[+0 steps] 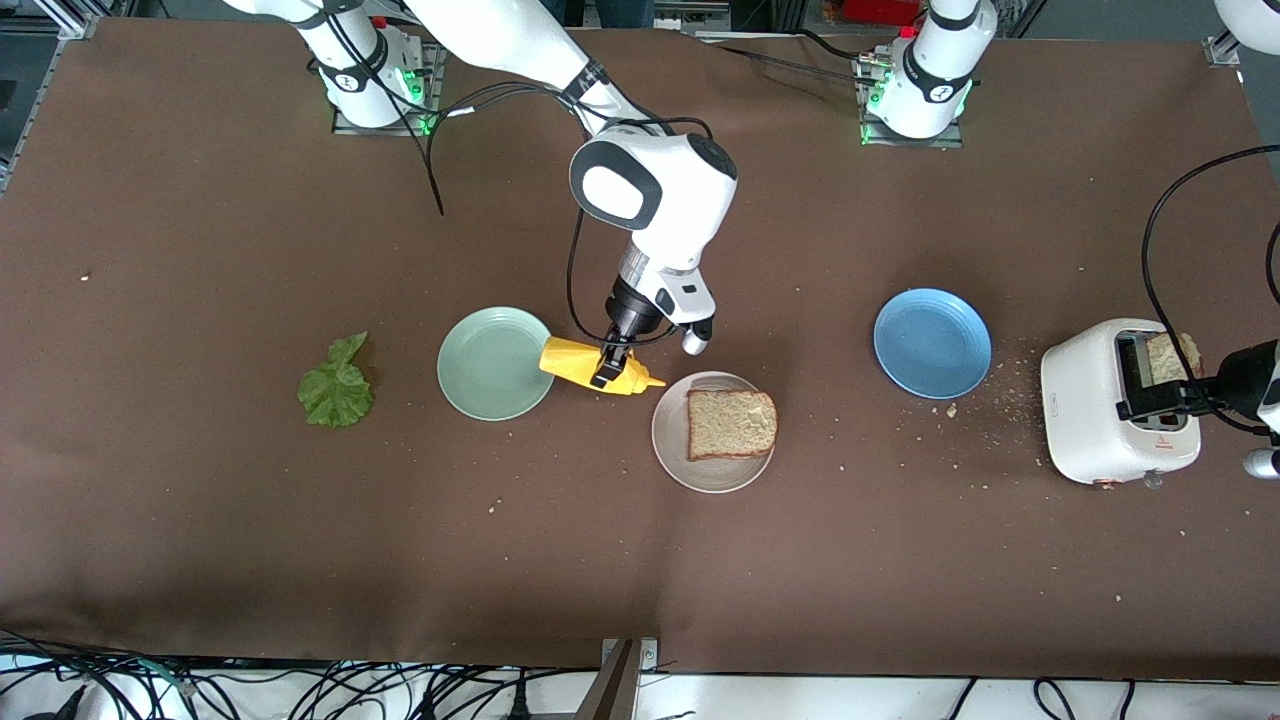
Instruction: Make sandwich in beige plate with both arms
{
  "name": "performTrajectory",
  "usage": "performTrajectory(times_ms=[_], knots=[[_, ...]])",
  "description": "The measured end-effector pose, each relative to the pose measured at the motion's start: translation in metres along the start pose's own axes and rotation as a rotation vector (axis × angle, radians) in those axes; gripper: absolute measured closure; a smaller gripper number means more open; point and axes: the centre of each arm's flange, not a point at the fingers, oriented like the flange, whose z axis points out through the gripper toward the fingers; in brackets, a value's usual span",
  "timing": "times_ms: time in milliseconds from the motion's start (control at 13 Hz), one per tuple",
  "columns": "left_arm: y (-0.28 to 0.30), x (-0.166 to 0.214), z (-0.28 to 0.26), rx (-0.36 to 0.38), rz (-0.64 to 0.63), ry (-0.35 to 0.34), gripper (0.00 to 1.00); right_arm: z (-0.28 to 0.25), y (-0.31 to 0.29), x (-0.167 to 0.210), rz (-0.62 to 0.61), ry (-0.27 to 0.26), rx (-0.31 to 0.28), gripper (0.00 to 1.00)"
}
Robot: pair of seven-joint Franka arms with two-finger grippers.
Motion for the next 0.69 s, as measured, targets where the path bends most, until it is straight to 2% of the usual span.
performTrajectory(times_ms=[230,384,691], knots=[[-0.011,-0.009,-0.017,-0.008,-0.015,0.006,0.0,-0.002,-0.014,0.008,-0.003,0.0,-0.018,0.94],[-0.015,-0.015,-0.028,-0.015,-0.021,0.004,0.0,-0.003,-0.006,0.006,0.03,0.007,0.004,0.94],[-0.018,-0.022,-0.034,-0.022,-0.024,-0.012,0.0,-0.015,0.048,-0.024,0.232,0.082,0.257,0.94]])
